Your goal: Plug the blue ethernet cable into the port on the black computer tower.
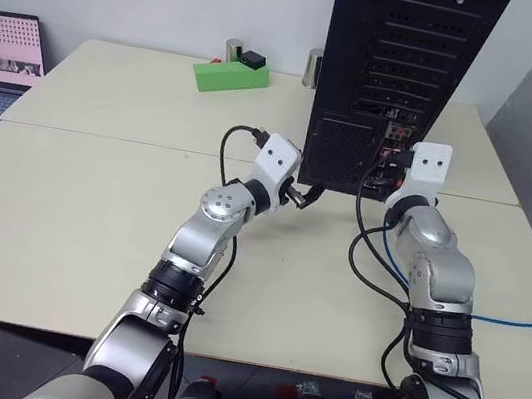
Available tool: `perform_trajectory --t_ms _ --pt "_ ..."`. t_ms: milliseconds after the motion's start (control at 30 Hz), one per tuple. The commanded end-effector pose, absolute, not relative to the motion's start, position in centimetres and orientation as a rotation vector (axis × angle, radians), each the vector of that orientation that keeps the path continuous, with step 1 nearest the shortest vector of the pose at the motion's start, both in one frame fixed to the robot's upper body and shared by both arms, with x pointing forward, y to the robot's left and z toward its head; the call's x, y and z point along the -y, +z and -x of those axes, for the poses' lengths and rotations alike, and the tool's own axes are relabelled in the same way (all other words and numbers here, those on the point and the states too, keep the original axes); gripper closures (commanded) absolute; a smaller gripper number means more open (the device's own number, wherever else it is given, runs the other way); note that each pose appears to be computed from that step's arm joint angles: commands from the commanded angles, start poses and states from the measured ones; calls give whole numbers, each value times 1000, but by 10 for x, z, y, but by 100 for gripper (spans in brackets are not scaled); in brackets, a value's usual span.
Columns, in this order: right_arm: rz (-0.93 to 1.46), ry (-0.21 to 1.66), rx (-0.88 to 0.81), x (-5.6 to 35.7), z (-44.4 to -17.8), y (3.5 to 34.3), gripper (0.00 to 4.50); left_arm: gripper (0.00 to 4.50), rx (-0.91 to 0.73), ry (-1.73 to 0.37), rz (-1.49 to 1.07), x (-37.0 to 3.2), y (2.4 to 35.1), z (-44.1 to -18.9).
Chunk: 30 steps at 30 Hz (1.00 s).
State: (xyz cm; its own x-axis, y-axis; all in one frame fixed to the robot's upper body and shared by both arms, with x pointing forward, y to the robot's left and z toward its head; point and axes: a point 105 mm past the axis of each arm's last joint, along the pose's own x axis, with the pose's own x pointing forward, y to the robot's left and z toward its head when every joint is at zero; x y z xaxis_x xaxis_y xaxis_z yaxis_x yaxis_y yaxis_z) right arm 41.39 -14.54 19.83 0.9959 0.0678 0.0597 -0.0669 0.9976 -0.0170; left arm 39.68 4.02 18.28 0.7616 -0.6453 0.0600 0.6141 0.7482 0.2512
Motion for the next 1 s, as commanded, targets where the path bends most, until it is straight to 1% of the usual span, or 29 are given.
perform_trajectory --t_ms 33,267,567,1000 --pt "9 47 129 146 -415 219 450 3 203 -689 -221 -39 198 -395" --pt "-17 1 120 146 -417 223 450 3 203 -686 -217 -38 197 -395" --pt "-87 -20 95 127 -417 226 450 3 203 -690 -209 -35 197 -394" --pt "-107 -43 94 122 -425 229 450 3 210 -705 -185 -31 200 -393"
